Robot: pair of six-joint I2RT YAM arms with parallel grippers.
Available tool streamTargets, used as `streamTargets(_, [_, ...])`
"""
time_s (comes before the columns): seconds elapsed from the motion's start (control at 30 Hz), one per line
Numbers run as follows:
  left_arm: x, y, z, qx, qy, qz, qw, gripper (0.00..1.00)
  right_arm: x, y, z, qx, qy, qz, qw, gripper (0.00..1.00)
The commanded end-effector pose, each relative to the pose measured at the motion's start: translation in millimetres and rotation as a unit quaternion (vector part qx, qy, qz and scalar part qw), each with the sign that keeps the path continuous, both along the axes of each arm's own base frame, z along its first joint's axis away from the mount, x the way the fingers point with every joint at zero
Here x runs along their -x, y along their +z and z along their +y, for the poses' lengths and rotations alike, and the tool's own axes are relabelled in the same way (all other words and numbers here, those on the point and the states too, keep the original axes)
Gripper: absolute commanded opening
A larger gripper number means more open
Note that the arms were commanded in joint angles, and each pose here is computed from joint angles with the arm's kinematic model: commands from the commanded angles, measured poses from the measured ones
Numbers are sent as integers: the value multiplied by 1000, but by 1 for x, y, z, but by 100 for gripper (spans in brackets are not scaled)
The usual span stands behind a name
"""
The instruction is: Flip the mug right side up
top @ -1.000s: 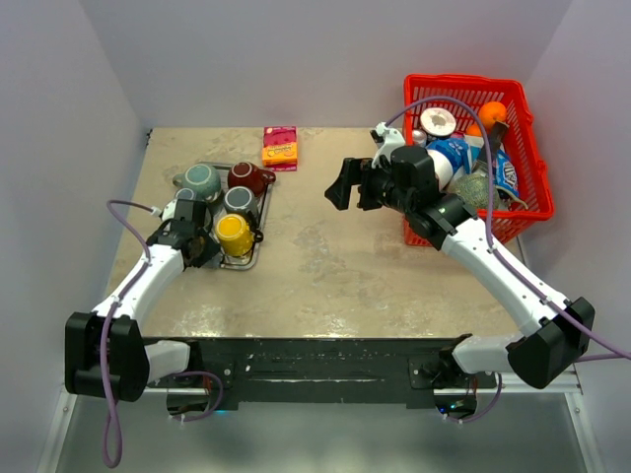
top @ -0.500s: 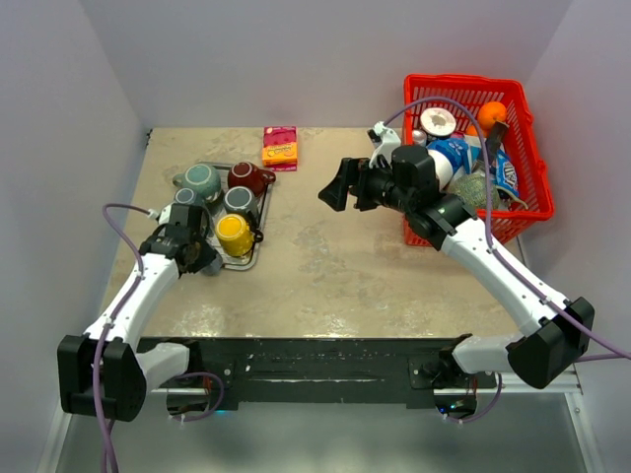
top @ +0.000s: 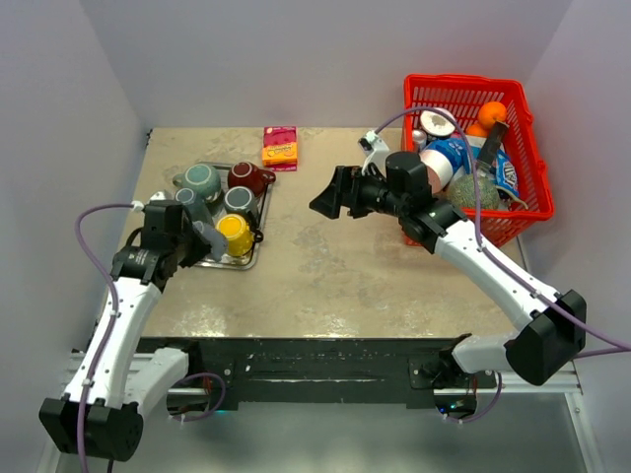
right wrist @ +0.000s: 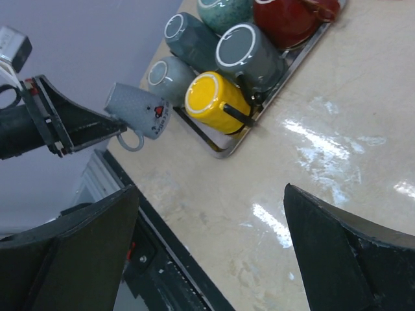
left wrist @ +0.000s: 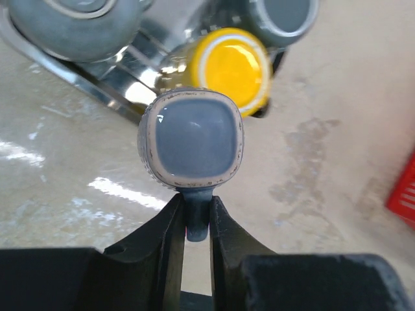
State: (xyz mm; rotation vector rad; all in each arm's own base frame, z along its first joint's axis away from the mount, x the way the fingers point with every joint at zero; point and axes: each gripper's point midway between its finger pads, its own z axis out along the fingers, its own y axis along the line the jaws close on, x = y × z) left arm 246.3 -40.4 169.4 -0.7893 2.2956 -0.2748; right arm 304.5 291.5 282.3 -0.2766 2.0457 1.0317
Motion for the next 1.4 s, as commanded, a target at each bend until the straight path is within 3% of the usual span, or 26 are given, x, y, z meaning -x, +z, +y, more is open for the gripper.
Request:
streamTargets(0.0, [-23, 87, -39, 96, -57, -130, 985, 0, 16, 26, 25, -73, 50, -12, 996, 97])
streamTargets(0.17, [-39, 158, -87, 226, -138, -227, 937, 0, 31, 49, 48, -149, 88, 7, 985, 97])
streamTargets(0.3, [-50, 209, -107, 277, -186, -308, 891, 0, 36, 55, 66, -201, 93, 85, 971, 97])
streamTargets(0.37, [-52, 220, -111, 293, -194, -320, 879, 0, 40, 65, 72, -231, 95, 105, 963, 96])
streamTargets(0.53, [-49, 252, -121, 347, -215, -371, 834, 0, 38, 89, 78, -287, 79, 97, 950, 96])
streamTargets(0.6, [-46, 259, -124, 375, -216, -375, 820, 0, 44, 112, 83, -314, 103, 70, 941, 91])
streamTargets(0.87, [-33, 285, -126, 395, -213, -400, 799, 0, 45, 158, 100, -367, 126, 21, 921, 85])
streamTargets(0.9, [-32, 286, -126, 394, -215, -406, 796, 0, 45, 161, 101, -371, 127, 21, 919, 77])
streamTargets(1.03, [-25, 298, -128, 404, -227, -428, 776, 0, 47, 174, 102, -402, 137, 15, 905, 61])
streamTargets(1.3, [-22, 298, -133, 410, -239, -428, 769, 0, 37, 189, 97, -428, 113, -7, 897, 57])
streamTargets(1.37, [-18, 303, -135, 410, -249, -441, 758, 0, 35, 192, 95, -430, 106, -13, 897, 55])
